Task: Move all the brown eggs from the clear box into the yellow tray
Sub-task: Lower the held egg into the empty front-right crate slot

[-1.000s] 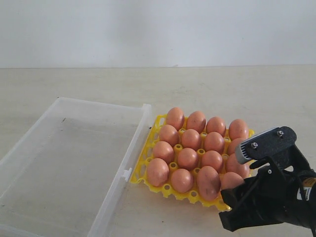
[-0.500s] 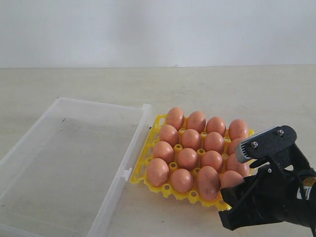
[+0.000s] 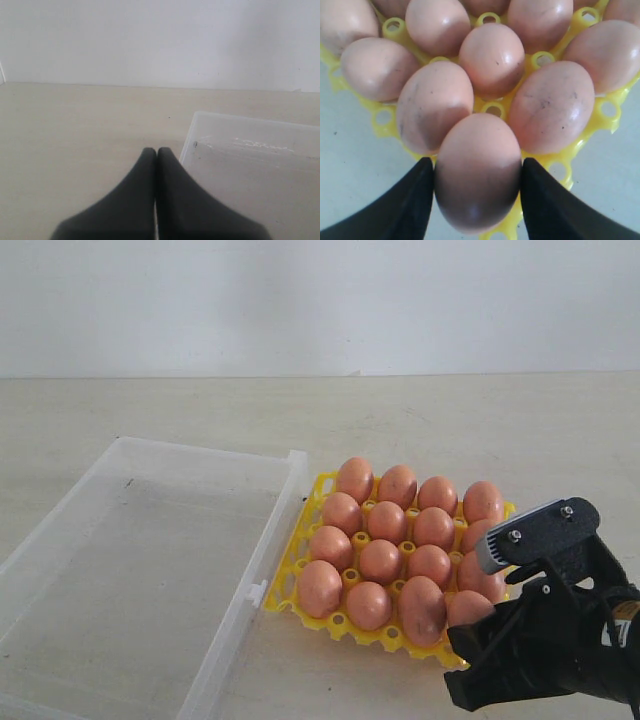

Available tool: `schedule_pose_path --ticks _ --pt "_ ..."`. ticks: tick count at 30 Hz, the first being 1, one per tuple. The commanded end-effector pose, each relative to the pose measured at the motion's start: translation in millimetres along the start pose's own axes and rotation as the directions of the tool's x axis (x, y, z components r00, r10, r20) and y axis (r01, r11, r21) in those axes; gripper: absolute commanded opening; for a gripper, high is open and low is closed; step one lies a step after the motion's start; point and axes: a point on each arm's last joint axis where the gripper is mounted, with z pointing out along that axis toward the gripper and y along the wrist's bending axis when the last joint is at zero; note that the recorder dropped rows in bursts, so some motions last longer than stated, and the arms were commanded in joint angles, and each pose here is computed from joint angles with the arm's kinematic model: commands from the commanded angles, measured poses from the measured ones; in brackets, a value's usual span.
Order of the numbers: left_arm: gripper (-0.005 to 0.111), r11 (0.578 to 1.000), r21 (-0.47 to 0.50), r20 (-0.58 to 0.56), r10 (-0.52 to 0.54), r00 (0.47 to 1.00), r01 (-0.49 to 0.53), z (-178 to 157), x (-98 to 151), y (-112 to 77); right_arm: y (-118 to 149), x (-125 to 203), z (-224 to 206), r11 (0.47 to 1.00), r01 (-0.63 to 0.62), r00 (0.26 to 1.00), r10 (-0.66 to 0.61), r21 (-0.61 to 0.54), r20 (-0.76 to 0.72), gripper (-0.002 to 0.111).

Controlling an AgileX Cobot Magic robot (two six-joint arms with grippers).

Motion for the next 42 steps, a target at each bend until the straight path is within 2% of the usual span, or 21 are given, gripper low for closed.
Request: schedule_pose_path --ticks 1,32,34,38,40,42 --pt "-0.004 1.000 0.000 0.001 -0.005 1.000 0.005 -0.1 -1.3 -0.1 0.1 0.4 0.0 1.000 0.008 1.000 -0.008 0.000 0.000 0.000" --pt "-0.004 1.000 0.000 0.001 -0.005 1.000 0.005 -0.1 -1.3 -0.1 0.4 1.6 -0.1 1.000 0.006 1.000 -0.007 -0.004 -0.013 0.000" --pt "-0.004 1.000 0.000 0.001 -0.005 1.000 0.005 -0.1 -1.3 -0.1 0.3 1.1 0.0 1.000 0.006 1.000 -0.006 -0.002 -0.008 0.006" --pt "-0.004 1.000 0.000 0.001 -0.005 1.000 0.005 -0.1 -1.3 -0.1 0.2 0.9 0.0 1.000 -0.009 1.000 0.009 -0.001 -0.006 0.032" --pt "-0.004 1.000 0.000 0.001 -0.005 1.000 0.005 -0.1 -1.3 -0.1 0.1 0.7 0.0 1.000 -0.012 1.000 0.012 -0.001 -0.004 0.036" --pt "-0.004 1.000 0.000 0.001 -0.005 1.000 0.005 -0.1 -1.3 -0.1 0.0 0.4 0.0 1.000 -0.012 1.000 0.012 0.000 0.000 0.034"
